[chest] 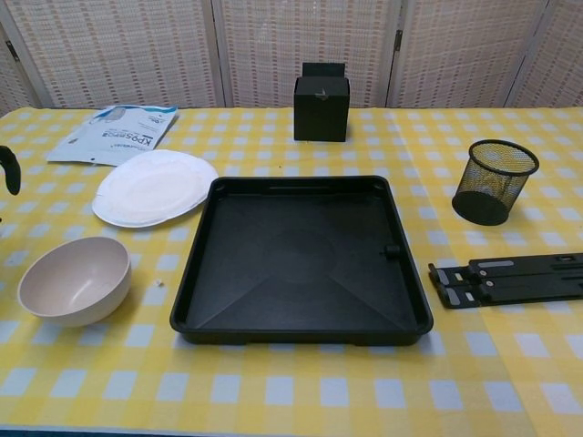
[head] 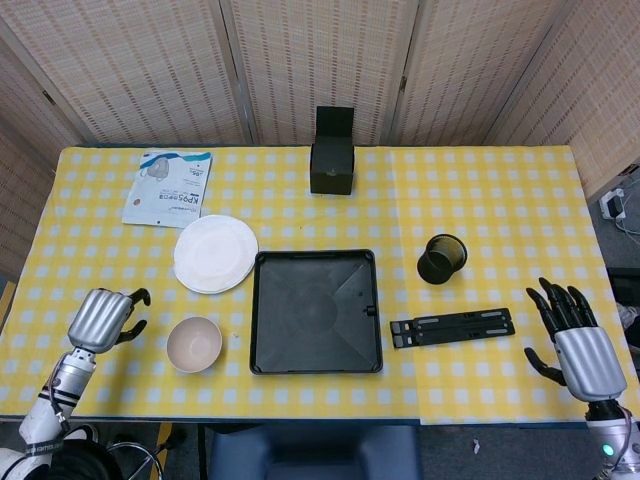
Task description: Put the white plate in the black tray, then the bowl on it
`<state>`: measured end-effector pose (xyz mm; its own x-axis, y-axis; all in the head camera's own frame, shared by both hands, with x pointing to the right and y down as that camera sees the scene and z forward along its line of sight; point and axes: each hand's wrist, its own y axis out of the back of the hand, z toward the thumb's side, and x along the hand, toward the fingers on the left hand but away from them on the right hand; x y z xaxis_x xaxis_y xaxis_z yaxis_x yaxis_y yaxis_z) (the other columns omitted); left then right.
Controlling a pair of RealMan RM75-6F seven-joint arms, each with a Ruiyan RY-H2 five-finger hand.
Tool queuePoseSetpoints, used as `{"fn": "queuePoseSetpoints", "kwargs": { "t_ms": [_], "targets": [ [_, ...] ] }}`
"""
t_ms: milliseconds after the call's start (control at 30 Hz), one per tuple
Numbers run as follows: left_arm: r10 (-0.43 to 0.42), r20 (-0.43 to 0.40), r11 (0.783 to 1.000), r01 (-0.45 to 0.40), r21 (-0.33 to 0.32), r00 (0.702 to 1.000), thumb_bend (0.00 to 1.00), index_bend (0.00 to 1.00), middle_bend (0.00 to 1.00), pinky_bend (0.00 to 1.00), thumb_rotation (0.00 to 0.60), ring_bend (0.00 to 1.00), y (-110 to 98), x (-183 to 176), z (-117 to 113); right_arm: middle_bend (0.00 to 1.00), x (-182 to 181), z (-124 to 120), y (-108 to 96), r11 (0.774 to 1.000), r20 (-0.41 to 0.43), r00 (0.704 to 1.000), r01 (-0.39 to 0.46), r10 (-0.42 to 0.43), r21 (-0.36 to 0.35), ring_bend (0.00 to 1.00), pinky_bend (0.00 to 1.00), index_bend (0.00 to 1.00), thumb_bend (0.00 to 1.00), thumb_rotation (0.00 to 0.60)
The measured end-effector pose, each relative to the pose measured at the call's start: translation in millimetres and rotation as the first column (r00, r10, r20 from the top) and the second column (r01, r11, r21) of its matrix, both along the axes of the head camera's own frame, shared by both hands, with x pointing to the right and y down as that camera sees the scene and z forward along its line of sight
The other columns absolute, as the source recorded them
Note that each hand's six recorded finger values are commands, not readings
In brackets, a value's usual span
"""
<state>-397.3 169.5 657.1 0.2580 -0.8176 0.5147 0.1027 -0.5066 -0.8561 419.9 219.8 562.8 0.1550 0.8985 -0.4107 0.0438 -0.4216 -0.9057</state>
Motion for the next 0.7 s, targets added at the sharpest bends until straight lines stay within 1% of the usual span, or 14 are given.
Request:
{"fn": "queuePoseSetpoints", "kwargs": {
  "t_ms": [67, 200, 333, 467, 700],
  "targets": [
    [0.006, 0.017, 1.000, -0.006, -0.006, 1.000, 0.31, 0.49, 1.00, 1.00, 0.600, 1.00, -6.8, 0.2, 9.7, 0.00, -0.5, 1.0, 1.0, 1.000, 0.001, 1.000, 0.001, -0.001, -0.007, 0.00, 0.00, 0.00, 0.31, 0.600],
    [0.010, 0.017, 1.000, -0.011, 0.013, 1.000, 0.31, 0.52, 1.00, 1.00, 0.600, 1.00, -17.8, 4.4, 24.5, 0.00, 1.4, 1.6, 0.0, 1.000, 0.001, 1.000, -0.011, 0.011, -0.012, 0.00, 0.00, 0.00, 0.31, 0.600],
    [0.025, 0.013, 0.999, -0.025, 0.022, 1.000, 0.31, 0.54, 1.00, 1.00, 0.600, 1.00, -25.7, 12.7, 40.8, 0.00, 2.5, 2.4, -1.5, 1.000, 0.004, 1.000, -0.018, 0.019, -0.018, 0.00, 0.00, 0.00, 0.31, 0.600],
    [0.050, 0.009, 0.999, -0.050, 0.015, 0.999, 0.31, 0.55, 1.00, 1.00, 0.600, 1.00, -30.1, 22.8, 57.0, 0.00, 4.8, 1.7, -3.0, 0.999, 0.013, 1.000, -0.026, 0.026, -0.024, 0.00, 0.00, 0.00, 0.31, 0.600],
    [0.093, -0.043, 0.995, -0.092, 0.025, 0.995, 0.31, 0.57, 1.00, 1.00, 0.600, 1.00, -35.7, 37.9, 76.5, 0.00, 9.8, 0.3, -4.6, 0.999, 0.014, 0.999, -0.039, 0.039, -0.025, 0.00, 0.00, 0.00, 0.31, 0.600]
  ]
}}
